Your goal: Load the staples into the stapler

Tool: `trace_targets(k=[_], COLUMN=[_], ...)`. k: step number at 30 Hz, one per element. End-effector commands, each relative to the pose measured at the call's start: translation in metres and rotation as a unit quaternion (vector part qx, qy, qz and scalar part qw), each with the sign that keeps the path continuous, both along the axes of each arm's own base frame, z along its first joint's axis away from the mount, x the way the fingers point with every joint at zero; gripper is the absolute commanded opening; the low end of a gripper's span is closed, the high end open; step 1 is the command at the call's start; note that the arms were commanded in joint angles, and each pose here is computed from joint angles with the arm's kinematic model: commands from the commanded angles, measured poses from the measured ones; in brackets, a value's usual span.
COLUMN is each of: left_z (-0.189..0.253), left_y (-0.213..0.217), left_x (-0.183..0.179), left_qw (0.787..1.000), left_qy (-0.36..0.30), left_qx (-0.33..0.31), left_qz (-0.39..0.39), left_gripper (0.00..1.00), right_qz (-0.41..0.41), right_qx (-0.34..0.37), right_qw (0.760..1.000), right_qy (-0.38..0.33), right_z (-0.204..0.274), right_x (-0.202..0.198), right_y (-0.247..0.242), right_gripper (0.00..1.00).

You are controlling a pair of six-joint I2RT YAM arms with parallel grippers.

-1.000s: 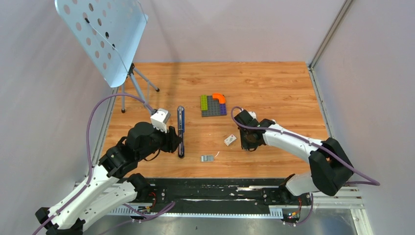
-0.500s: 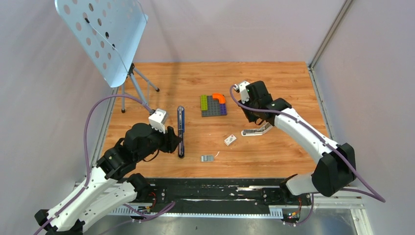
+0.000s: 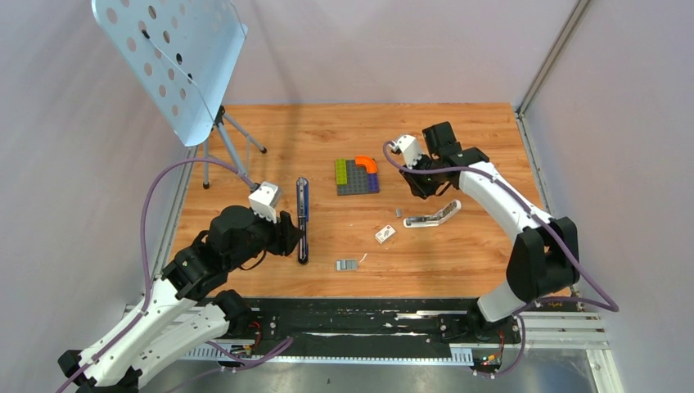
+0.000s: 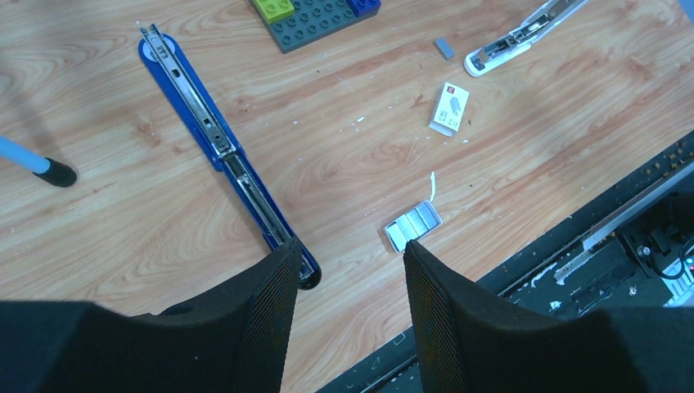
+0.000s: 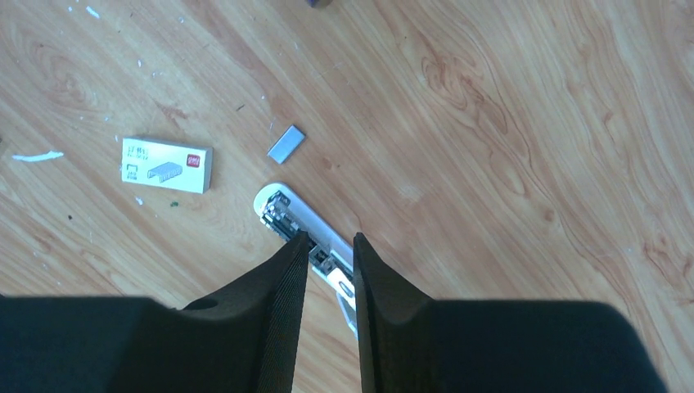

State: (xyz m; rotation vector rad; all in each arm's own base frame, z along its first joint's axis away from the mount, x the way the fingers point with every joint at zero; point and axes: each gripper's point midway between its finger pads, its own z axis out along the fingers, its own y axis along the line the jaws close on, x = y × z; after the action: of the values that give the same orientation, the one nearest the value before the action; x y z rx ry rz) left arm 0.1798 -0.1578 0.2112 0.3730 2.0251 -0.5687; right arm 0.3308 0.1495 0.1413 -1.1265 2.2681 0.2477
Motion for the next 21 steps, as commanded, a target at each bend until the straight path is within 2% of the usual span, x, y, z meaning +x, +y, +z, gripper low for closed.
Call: trace_targets(k=[1,7,13,18,21], left_z=[0.000,0.000,0.002,0.004,0.004], left_y=[0.002,0.003,0.004,0.003,0.004], left_x=[0.002,0.002,0.001,0.001,0.001], left_qw=[1.000,1.000,1.000,1.000,1.000], left_qy=[-0.003,-0.004,-0.009,-0.010,-0.011], left_qx=[0.006,0.005,0.003,0.001,0.001], left_qz=[0.004,0.004,0.005,0.003,0.003], left_gripper=[0.53,0.53,0.53,0.53,0.53], right_qz=[-0.017,-0.136,-0.235,-0.278,-0.263], right_qx=[0.000,-0.008,0.022,0.034,0.022], right_qw=[1.000,0.990,0.970,0.956,0.960], right_qy=[0.015,0.040,0.057,0.085,0.089], right_z=[-0.005,-0.035,-0.045,-0.059,-0.069], right_x=[0.014,0.029,0.022,0.014,0.013], right_y=[0.003,0.003,0.019,0.029,0.035], right_gripper=[0.30,0.28,0.38,0.39,0.39])
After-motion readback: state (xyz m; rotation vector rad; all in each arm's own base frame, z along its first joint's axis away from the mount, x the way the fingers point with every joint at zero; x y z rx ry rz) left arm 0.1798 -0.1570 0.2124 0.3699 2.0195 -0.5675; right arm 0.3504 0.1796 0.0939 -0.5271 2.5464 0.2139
